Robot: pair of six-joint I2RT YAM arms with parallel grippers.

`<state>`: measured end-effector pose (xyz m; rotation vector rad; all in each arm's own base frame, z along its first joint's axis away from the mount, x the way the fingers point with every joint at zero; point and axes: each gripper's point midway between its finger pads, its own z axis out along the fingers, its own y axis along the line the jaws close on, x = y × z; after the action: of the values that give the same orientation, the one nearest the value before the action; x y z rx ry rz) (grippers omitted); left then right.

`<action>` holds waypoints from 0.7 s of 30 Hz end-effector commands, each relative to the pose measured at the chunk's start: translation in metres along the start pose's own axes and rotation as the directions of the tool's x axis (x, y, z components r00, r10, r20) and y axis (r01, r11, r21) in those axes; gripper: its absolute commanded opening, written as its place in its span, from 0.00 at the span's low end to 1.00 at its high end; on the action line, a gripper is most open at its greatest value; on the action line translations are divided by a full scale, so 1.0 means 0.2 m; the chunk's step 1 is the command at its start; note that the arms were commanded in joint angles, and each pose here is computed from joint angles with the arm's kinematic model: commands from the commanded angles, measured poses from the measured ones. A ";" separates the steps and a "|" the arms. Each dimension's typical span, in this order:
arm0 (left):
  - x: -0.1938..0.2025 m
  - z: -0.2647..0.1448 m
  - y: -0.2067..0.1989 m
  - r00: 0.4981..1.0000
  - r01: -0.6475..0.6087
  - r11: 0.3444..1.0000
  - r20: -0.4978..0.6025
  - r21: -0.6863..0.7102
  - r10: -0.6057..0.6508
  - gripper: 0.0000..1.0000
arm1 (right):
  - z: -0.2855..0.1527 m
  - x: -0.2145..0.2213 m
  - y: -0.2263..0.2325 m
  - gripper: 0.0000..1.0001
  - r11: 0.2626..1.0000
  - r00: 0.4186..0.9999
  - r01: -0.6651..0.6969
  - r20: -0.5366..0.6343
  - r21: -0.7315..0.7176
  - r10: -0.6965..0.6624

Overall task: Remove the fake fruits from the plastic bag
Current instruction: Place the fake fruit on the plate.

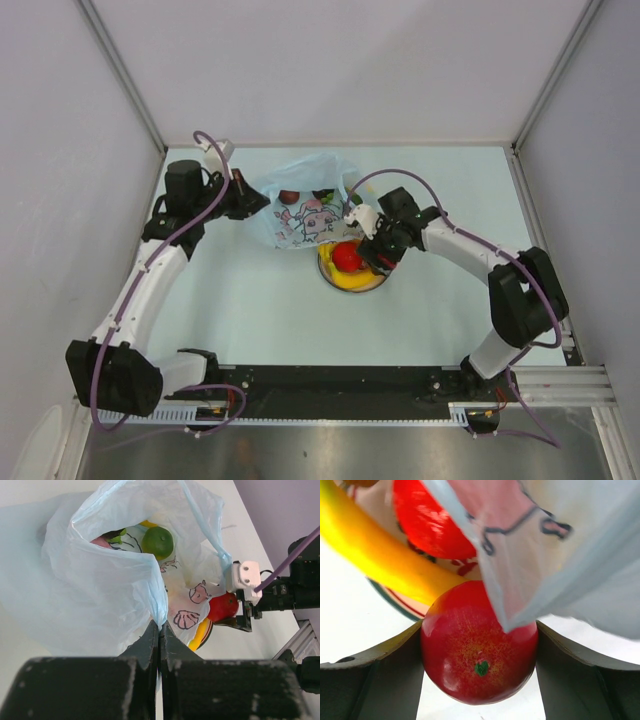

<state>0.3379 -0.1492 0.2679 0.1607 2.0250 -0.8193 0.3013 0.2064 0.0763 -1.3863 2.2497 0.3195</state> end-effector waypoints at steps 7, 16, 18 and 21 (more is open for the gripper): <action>-0.11 -0.02 -0.06 0.999 -0.009 0.999 0.052 0.040 0.007 0.00 | -0.03 -0.19 -0.08 0.41 1.000 0.995 -0.003 0.102 0.024 0.001; -0.11 -0.01 -0.06 0.999 -0.003 0.999 0.050 0.041 0.001 0.00 | -0.01 -0.27 -0.07 0.41 1.000 0.992 -0.020 0.124 0.010 0.019; -0.12 -0.01 -0.06 0.999 -0.005 0.999 0.052 0.042 0.003 0.00 | 0.00 -0.28 -0.08 0.41 1.000 0.991 -0.024 0.132 0.014 0.022; -0.12 0.00 -0.06 0.999 -0.001 0.999 0.051 0.042 -0.001 0.00 | 0.07 -0.26 -0.09 0.42 0.999 0.992 -0.039 0.117 0.005 0.038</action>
<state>0.3401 -0.1514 0.2666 0.1506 2.0317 -0.8387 0.3254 0.2298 0.0895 -1.3225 2.2132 0.3691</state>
